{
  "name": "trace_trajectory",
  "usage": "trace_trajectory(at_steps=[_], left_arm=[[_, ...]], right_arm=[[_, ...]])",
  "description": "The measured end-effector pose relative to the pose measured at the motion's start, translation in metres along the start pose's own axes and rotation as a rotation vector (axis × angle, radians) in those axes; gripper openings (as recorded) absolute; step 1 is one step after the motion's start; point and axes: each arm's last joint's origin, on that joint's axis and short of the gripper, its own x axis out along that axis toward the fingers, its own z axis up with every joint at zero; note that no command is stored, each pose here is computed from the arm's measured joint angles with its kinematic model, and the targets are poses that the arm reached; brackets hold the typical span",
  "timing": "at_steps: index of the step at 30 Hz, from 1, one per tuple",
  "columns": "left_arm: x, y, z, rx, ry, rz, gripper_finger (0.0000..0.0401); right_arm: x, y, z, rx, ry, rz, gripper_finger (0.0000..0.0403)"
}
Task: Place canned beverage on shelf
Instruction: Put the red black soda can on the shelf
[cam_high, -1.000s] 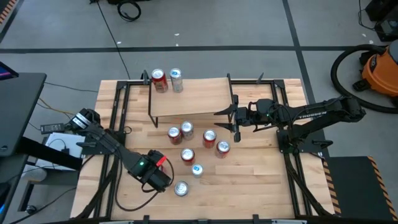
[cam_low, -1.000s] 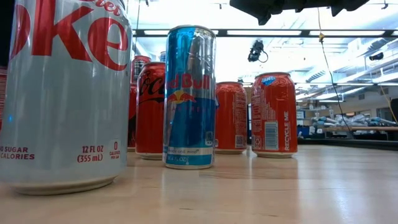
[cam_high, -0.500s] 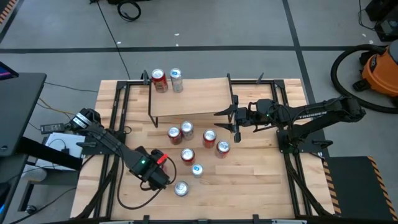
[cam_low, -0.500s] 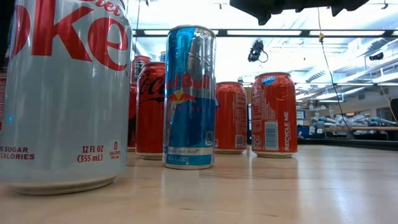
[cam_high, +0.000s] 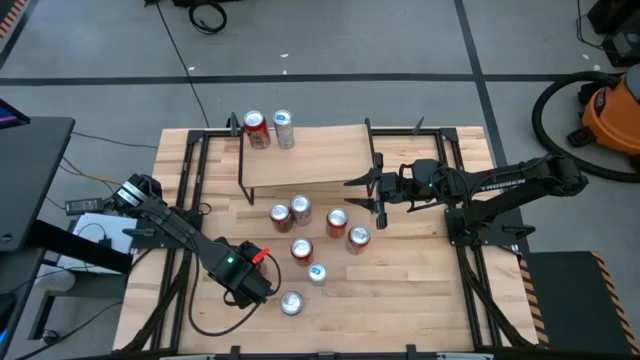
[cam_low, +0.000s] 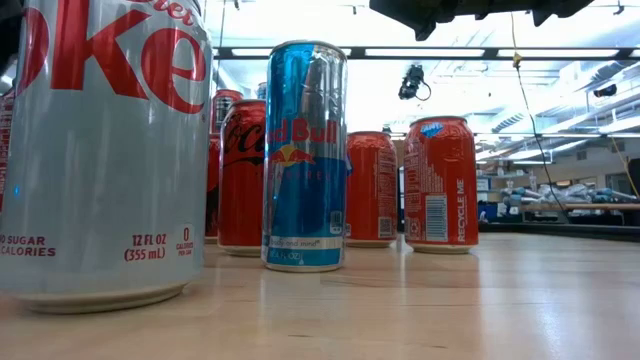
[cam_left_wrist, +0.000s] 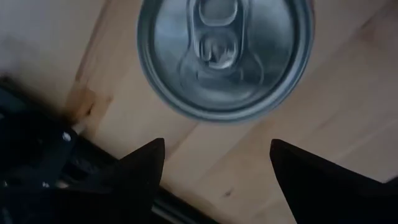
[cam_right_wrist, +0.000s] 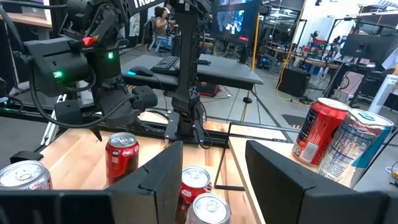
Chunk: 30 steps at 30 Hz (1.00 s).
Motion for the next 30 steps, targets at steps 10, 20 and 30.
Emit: trace_trajectory(at_steps=[10,20,30], left_arm=[[-0.029,-0.008,0.002,0.13,0.041,-0.132,0.0302],[-0.027,-0.006,-0.005,0.172,-0.033,-0.018,0.0306],[-0.027,-0.004,-0.004,0.226,-0.106,0.023,0.0372]], right_arm=[[0.0,0.0,0.0,0.001,-0.002,0.003,0.0185],[0.0,0.004,-0.001,0.016,0.017,0.028,0.0185],[0.0,0.004,-0.001,0.024,0.016,0.03,0.0185]])
